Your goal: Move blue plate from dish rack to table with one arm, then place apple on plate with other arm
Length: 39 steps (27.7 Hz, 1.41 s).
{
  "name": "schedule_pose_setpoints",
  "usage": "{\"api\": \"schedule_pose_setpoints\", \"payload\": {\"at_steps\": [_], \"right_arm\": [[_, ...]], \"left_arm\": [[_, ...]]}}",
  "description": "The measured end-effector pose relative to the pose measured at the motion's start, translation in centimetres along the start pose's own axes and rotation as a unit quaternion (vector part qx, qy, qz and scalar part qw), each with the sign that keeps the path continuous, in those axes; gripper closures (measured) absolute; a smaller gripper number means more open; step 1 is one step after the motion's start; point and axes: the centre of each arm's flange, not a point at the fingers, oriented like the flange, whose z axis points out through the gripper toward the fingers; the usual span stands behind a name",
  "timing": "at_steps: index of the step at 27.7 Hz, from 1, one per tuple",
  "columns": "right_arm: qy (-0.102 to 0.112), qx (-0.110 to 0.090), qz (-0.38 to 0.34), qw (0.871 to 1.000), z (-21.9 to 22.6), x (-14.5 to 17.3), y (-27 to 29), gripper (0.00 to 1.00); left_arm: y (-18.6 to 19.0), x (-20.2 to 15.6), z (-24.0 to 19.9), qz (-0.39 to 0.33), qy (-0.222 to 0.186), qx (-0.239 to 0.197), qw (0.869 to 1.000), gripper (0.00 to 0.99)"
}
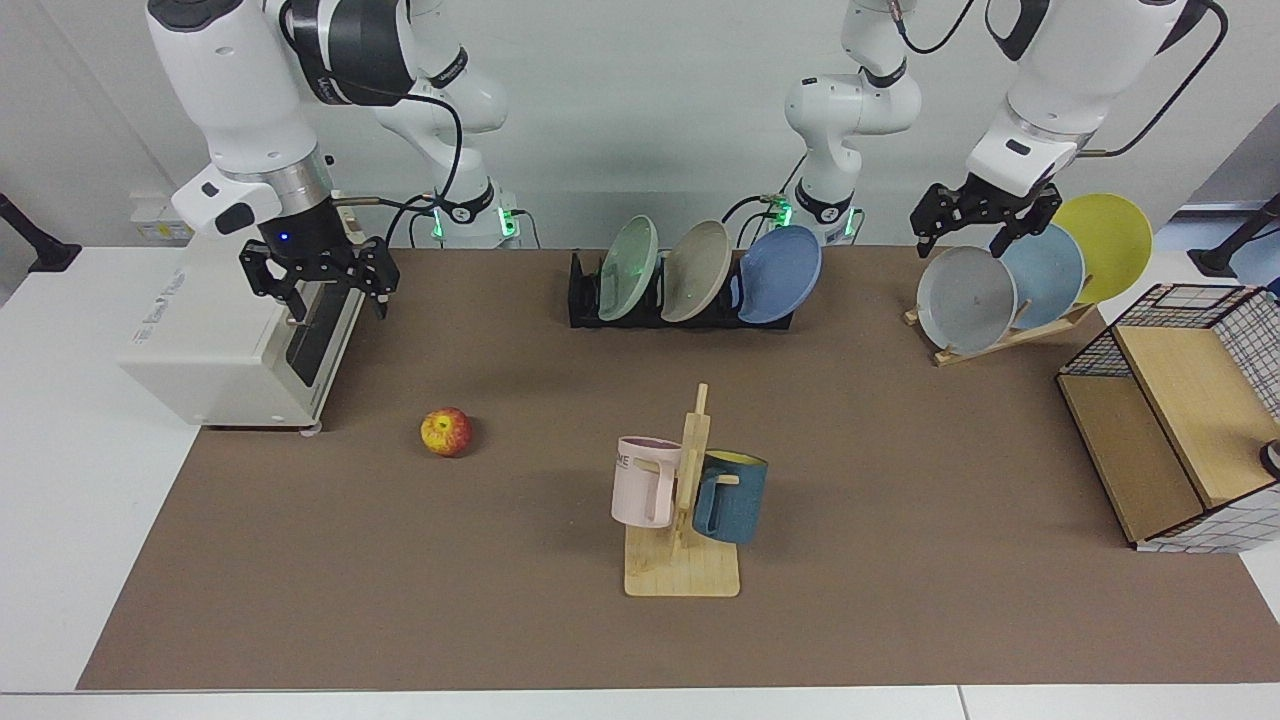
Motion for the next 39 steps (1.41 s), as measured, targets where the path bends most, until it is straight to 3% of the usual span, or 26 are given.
{"api": "schedule_pose_setpoints", "payload": {"at_steps": [11, 20, 30, 39], "right_arm": [[0.0, 0.0, 0.0, 1.0, 0.0, 0.0, 0.0, 0.0], [0.0, 0.0, 0.0, 1.0, 0.0, 0.0, 0.0, 0.0], [0.0, 0.0, 0.0, 1.0, 0.0, 0.0, 0.0, 0.0], [0.0, 0.0, 0.0, 1.0, 0.0, 0.0, 0.0, 0.0]], "left_arm": [[2.2, -3.6, 3.6, 0.013, -0.022, -0.029, 0.999, 0.0], [6.2, -6.8, 11.7, 0.037, -0.044, -0.054, 0.997, 0.0], [6.9, -9.3, 19.1, 0.03, -0.089, -0.072, 0.993, 0.0], [9.8, -12.5, 24.6, 0.06, -0.13, -0.062, 0.988, 0.0]]}}
